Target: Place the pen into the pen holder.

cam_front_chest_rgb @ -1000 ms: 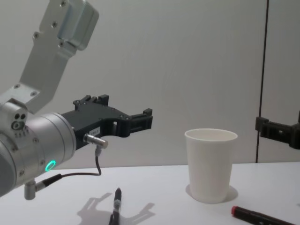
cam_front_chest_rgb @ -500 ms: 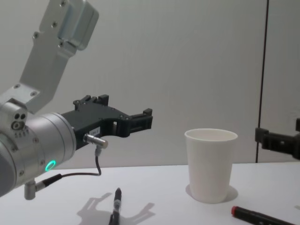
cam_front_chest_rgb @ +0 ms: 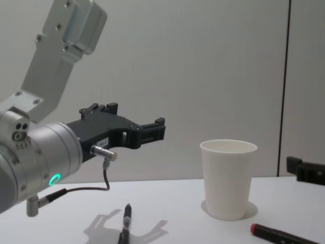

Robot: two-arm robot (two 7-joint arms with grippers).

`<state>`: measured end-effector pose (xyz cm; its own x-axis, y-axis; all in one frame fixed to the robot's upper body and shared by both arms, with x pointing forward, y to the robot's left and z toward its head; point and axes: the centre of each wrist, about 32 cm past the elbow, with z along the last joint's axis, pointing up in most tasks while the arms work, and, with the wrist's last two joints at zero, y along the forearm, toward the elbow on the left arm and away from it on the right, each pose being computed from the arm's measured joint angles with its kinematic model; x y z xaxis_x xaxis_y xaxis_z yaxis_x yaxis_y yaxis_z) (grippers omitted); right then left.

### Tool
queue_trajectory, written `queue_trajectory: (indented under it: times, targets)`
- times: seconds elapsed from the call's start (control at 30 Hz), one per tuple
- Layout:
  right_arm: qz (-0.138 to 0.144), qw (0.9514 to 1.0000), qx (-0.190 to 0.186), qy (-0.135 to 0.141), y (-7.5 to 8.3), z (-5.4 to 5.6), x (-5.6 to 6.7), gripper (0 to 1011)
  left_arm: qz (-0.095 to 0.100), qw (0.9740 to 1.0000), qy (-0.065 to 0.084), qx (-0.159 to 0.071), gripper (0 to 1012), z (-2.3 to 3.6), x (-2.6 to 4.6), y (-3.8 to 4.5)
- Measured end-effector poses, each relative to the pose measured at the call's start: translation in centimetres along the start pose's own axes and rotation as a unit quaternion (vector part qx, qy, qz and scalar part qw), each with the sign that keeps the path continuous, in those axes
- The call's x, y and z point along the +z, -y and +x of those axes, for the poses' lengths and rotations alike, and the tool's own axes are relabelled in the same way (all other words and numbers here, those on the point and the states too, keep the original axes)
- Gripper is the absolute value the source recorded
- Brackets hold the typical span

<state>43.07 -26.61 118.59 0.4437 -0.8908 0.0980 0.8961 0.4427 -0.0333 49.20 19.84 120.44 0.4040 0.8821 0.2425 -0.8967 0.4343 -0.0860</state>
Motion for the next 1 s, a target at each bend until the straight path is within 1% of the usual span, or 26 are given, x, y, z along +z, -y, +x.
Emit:
queue_trajectory:
  times: [0.23,0.37,0.5,0.77,0.9,1.0]
  targets:
    - [-0.021,0.9997,0.003,0.013,0.9,0.6,0.1,1002,0.000,1.0000,0.000,0.000,1001,0.00,0.00,0.00]
    - [-0.032,0.9993,0.003,0.019,1.2,0.8,0.2,1002,0.000,1.0000,0.000,0.000,1001,0.00,0.00,0.00]
    - [-0.052,0.9983,0.004,0.028,1.4,1.1,0.4,1002,0.000,1.0000,0.000,0.000,1001,0.00,0.00,0.00]
    - [-0.088,0.9952,0.013,0.041,1.1,1.6,0.9,1002,0.000,1.0000,0.000,0.000,1001,0.00,0.00,0.00]
    - [-0.098,0.9940,0.019,0.045,0.9,1.7,1.1,1001,0.000,1.0000,0.000,0.000,1001,0.00,0.00,0.00]
    - [-0.112,0.9920,0.029,0.050,0.5,1.8,1.2,1002,0.000,1.0000,0.000,0.000,1001,0.00,0.00,0.00]
